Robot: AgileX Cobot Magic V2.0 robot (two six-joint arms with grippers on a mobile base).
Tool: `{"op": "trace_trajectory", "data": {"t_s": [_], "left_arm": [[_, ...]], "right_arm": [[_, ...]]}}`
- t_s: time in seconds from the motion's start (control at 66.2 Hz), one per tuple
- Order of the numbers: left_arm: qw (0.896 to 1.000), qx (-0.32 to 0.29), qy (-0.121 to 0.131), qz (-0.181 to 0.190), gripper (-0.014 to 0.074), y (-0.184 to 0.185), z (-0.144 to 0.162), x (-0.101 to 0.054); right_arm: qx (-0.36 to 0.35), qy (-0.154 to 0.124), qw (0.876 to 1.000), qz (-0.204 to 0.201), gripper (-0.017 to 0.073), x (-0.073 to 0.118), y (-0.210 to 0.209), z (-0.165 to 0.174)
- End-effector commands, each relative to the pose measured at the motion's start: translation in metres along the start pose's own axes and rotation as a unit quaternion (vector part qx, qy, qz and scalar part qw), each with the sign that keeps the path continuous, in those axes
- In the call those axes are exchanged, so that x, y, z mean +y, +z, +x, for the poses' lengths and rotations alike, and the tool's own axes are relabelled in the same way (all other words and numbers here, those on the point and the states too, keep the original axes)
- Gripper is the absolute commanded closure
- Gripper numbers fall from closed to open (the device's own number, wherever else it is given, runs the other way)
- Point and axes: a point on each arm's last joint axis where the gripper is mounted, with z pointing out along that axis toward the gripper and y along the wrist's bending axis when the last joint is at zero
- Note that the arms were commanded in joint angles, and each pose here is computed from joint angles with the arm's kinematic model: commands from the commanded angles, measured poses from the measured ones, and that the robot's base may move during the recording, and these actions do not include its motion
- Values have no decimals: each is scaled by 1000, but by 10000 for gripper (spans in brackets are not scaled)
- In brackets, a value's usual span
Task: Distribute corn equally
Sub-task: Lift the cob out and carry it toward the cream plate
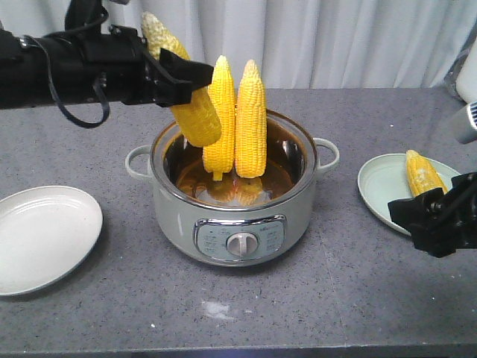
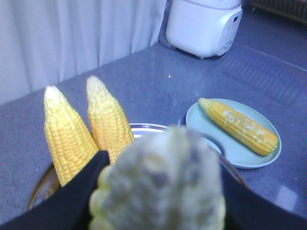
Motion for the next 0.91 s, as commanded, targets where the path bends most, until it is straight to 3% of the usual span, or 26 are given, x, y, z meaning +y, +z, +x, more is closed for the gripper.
{"op": "trace_trajectory", "data": {"t_s": [0.0, 0.091, 0.287, 0.468, 0.604, 0.71, 0.891], "left_arm": [[998, -62, 29, -10, 367, -35, -33, -17], [996, -69, 55, -16, 358, -56, -41, -27], [994, -48, 67, -72, 347, -90, -46, -35], [987, 29, 41, -154, 347, -111, -46, -28], [961, 129, 5, -246, 347, -121, -38, -13], [928, 203, -7, -312, 347, -125, -27, 0], [891, 287, -23, -352, 347, -111, -9, 17]], "right_arm": [[-45, -6, 999, 8, -17, -1, -9, -11], [-45, -6, 999, 8, -17, -1, -9, -11], [-45, -6, 999, 8, -17, -1, -9, -11], [-45, -6, 999, 8, -17, -1, -9, -11], [-45, -6, 999, 8, -17, -1, -9, -11], [-44, -6, 999, 8, -17, -1, -9, -11], [-44, -6, 999, 8, -17, -1, -9, -11]]}}
